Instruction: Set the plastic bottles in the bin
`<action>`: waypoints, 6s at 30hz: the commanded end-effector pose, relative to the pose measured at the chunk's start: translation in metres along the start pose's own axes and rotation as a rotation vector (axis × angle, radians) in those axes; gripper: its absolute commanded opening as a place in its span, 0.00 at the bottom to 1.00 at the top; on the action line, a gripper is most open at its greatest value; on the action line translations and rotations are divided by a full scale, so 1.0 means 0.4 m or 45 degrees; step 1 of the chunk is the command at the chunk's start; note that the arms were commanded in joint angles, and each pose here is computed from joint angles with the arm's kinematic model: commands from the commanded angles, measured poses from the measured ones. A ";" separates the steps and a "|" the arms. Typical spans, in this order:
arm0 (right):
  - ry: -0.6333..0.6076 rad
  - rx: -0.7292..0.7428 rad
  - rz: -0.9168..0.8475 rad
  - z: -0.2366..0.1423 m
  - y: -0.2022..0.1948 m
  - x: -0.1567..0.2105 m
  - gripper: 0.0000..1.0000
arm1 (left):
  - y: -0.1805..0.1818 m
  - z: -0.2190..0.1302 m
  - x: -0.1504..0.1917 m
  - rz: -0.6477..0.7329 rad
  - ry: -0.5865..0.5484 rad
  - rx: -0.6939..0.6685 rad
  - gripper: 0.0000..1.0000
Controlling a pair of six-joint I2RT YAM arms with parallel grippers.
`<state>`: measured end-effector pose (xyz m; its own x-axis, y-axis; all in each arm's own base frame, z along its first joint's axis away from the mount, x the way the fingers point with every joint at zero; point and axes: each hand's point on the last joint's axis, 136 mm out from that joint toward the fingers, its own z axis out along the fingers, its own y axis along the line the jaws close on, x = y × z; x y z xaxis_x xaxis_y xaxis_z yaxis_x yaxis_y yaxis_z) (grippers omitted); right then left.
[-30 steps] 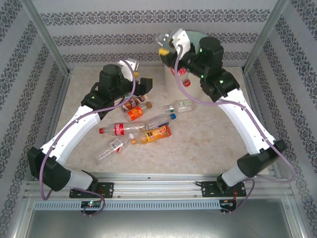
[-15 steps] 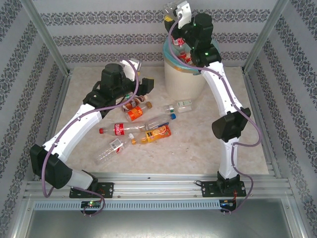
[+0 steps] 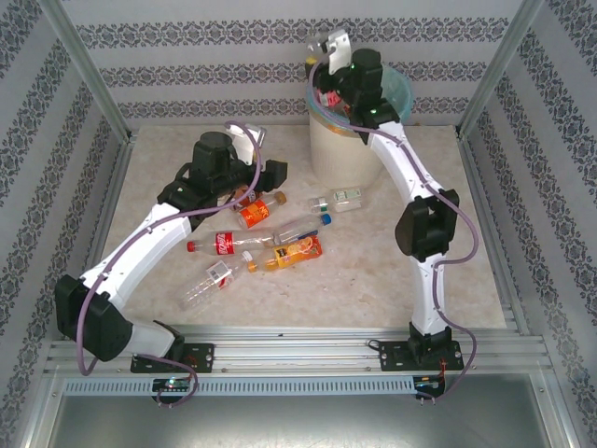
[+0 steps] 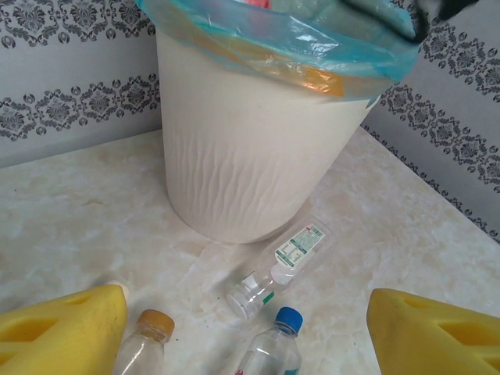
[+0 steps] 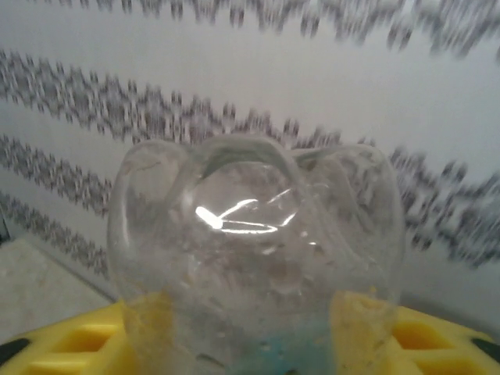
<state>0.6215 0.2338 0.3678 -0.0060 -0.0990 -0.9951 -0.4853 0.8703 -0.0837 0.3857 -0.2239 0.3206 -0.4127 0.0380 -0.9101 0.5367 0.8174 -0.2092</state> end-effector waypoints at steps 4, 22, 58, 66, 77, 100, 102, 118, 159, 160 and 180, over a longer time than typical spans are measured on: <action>-0.156 0.054 0.028 -0.067 -0.021 -0.098 0.76 | 0.002 -0.038 -0.032 0.010 -0.059 -0.024 0.81; -0.030 0.028 0.128 -0.060 -0.057 -0.078 0.52 | 0.014 -0.029 -0.011 -0.026 -0.030 -0.047 0.81; 0.374 -0.621 -0.143 -0.557 0.524 0.019 0.60 | -0.016 -0.314 0.269 -0.225 0.569 -0.128 0.80; 0.582 -0.847 -0.389 -0.656 0.627 0.273 0.68 | -0.002 -0.363 0.390 -0.360 0.716 -0.206 0.79; 0.769 -1.127 -0.744 -0.661 0.742 0.465 0.81 | 0.015 -0.387 0.500 -0.460 0.838 -0.281 0.78; 1.217 -1.181 -0.915 -0.636 0.739 0.737 0.81 | 0.032 -0.378 0.462 -0.443 0.751 -0.314 0.78; 1.244 -1.185 -0.929 -0.634 0.737 0.752 0.80 | 0.030 -0.374 0.461 -0.451 0.745 -0.306 0.78; 1.307 -1.264 -0.937 -0.660 0.742 0.789 0.67 | 0.017 -0.356 0.426 -0.464 0.681 -0.261 0.78; 1.196 -1.212 -0.747 -0.720 0.721 0.650 0.50 | 0.033 -0.351 0.368 -0.383 0.536 -0.278 0.79; 1.175 -1.202 -0.733 -0.730 0.716 0.634 0.51 | 0.032 -0.352 0.351 -0.369 0.505 -0.271 0.79; 0.281 -0.785 0.007 -0.700 0.515 0.074 0.46 | -0.128 -0.254 0.052 -0.167 -0.153 0.314 0.85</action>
<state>0.2774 0.2678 0.2772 -0.1994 -0.4593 -0.8656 -0.8938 0.4473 -0.0315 0.2724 -0.1767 0.3064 -0.5437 -0.0945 -0.8339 0.4644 0.7938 -0.3927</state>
